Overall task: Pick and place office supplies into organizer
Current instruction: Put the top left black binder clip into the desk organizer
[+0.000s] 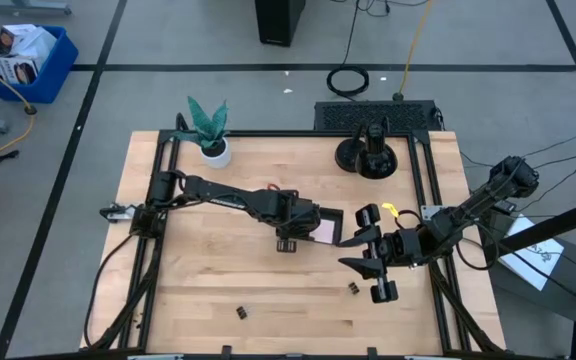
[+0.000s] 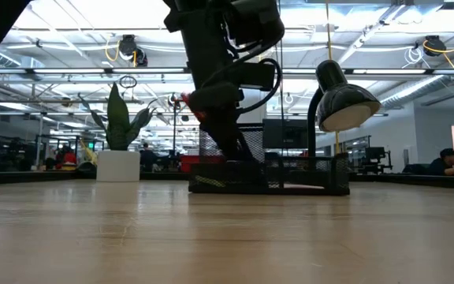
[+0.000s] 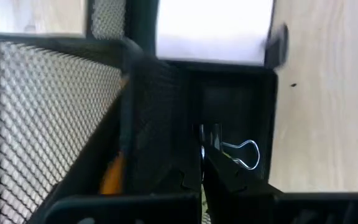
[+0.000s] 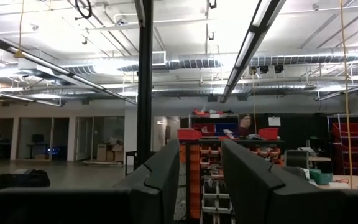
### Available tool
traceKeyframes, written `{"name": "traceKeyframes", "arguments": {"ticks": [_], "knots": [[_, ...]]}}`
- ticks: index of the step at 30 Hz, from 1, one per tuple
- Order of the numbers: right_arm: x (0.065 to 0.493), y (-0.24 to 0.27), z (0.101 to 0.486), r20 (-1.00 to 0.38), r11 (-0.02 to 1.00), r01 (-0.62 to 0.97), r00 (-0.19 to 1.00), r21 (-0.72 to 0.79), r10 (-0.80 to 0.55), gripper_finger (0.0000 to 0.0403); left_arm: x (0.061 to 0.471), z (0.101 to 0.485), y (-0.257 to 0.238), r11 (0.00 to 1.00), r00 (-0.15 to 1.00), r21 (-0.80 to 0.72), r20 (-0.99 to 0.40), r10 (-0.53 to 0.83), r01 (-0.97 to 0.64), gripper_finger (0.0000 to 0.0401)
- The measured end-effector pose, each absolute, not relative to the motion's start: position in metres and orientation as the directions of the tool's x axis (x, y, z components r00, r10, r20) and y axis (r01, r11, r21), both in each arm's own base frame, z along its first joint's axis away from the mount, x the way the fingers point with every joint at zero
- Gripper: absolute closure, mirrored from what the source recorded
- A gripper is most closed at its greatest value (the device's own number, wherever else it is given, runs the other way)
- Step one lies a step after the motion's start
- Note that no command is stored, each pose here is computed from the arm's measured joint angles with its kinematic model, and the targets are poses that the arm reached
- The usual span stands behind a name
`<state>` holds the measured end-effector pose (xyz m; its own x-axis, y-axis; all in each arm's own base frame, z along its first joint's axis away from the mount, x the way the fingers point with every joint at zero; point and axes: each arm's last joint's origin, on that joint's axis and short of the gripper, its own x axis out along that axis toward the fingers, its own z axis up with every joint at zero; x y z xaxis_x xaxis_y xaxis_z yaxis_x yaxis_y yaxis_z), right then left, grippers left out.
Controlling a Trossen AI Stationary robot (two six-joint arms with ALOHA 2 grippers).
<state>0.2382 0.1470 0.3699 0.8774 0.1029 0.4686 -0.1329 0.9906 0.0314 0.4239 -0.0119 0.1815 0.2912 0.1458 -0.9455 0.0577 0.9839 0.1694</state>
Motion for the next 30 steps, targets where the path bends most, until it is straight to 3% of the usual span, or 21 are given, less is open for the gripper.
{"name": "traceKeyframes", "arguments": {"ticks": [17,30], "knots": [[0.2379,0.1468,0.3705,0.474,0.990,-0.136,0.874,0.038,0.101,0.0293,0.4267,0.1740,-0.0194,0.965,0.295,0.261,-0.925,0.242,0.028,0.0400],[0.2379,0.1468,0.3705,0.474,0.990,-0.135,0.875,0.038,0.101,0.0293,0.4291,0.1747,-0.0195,0.969,0.319,0.248,-0.919,0.233,0.006,0.0348]]}}
